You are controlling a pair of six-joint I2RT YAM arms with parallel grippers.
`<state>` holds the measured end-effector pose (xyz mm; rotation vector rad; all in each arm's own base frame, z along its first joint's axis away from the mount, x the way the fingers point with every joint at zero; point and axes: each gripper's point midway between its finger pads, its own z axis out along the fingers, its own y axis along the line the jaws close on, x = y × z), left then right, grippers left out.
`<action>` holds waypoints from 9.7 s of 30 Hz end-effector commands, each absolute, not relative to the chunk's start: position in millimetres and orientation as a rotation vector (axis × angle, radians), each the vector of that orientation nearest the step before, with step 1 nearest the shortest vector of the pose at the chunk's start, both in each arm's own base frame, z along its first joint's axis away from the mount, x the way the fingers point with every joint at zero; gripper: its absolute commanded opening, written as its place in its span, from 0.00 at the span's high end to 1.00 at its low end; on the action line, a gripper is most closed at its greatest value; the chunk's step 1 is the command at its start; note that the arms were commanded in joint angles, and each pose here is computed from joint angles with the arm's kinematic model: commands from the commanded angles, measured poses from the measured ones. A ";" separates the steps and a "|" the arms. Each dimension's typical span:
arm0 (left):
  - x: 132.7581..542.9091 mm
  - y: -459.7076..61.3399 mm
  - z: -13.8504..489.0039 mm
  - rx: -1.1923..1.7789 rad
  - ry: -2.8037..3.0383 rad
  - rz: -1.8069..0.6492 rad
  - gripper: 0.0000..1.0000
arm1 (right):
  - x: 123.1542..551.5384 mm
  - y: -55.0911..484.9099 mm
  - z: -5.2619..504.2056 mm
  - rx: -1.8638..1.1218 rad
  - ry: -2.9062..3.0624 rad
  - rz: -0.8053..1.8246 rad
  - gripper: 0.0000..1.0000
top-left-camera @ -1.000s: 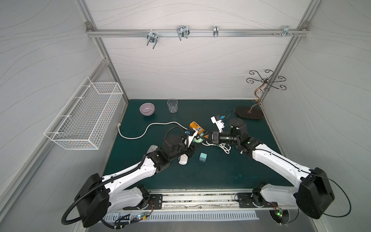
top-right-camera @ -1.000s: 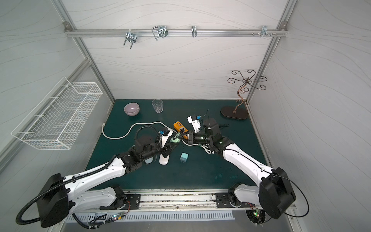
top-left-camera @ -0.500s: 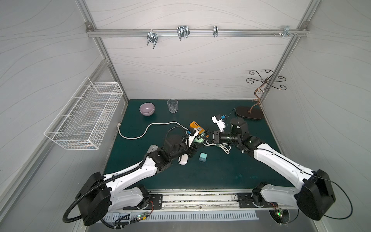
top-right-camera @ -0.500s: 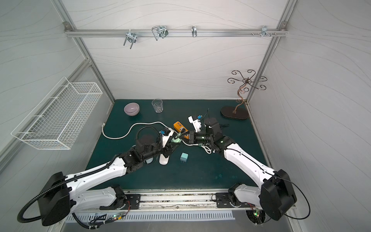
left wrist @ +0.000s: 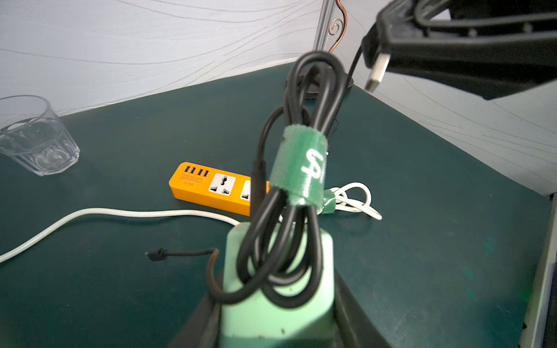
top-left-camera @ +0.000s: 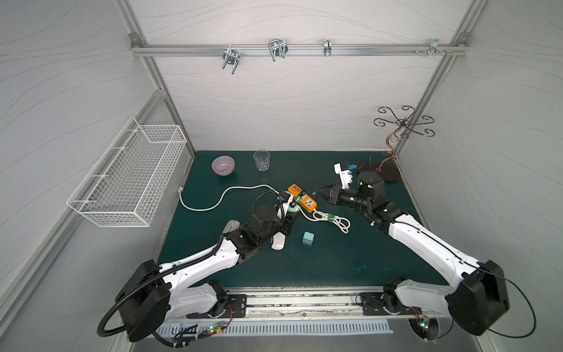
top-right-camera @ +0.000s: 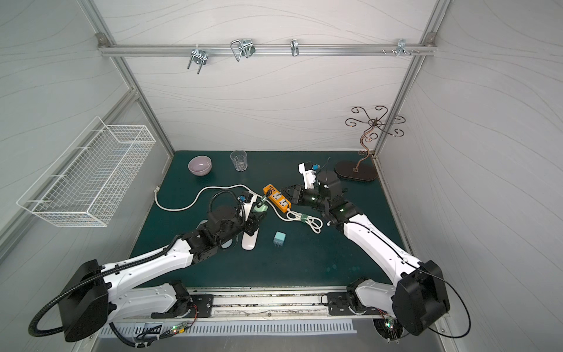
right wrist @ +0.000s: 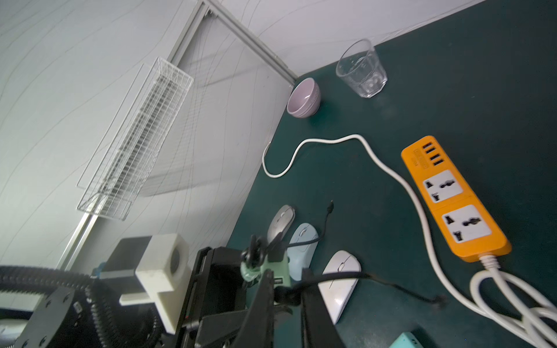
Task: Unplug the wireless mouse
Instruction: Remove the power cord from the plug, then place the power cord at the center of the board, then remove the power cord from the plug, then place the power cord at the center of the board.
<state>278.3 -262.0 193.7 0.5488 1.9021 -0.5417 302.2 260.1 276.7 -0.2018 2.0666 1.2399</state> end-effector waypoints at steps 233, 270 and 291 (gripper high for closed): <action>260.0 -283.7 196.6 0.606 1.929 -0.653 0.93 | 318.4 -5.0 82.3 1.184 2.061 0.963 0.75; 257.2 -285.0 192.6 0.629 1.949 -0.672 0.86 | 259.9 -9.8 64.6 1.499 2.438 0.909 0.53; 243.7 -339.8 112.3 0.755 2.247 -0.830 0.88 | 279.1 45.2 234.0 0.600 2.114 0.872 0.30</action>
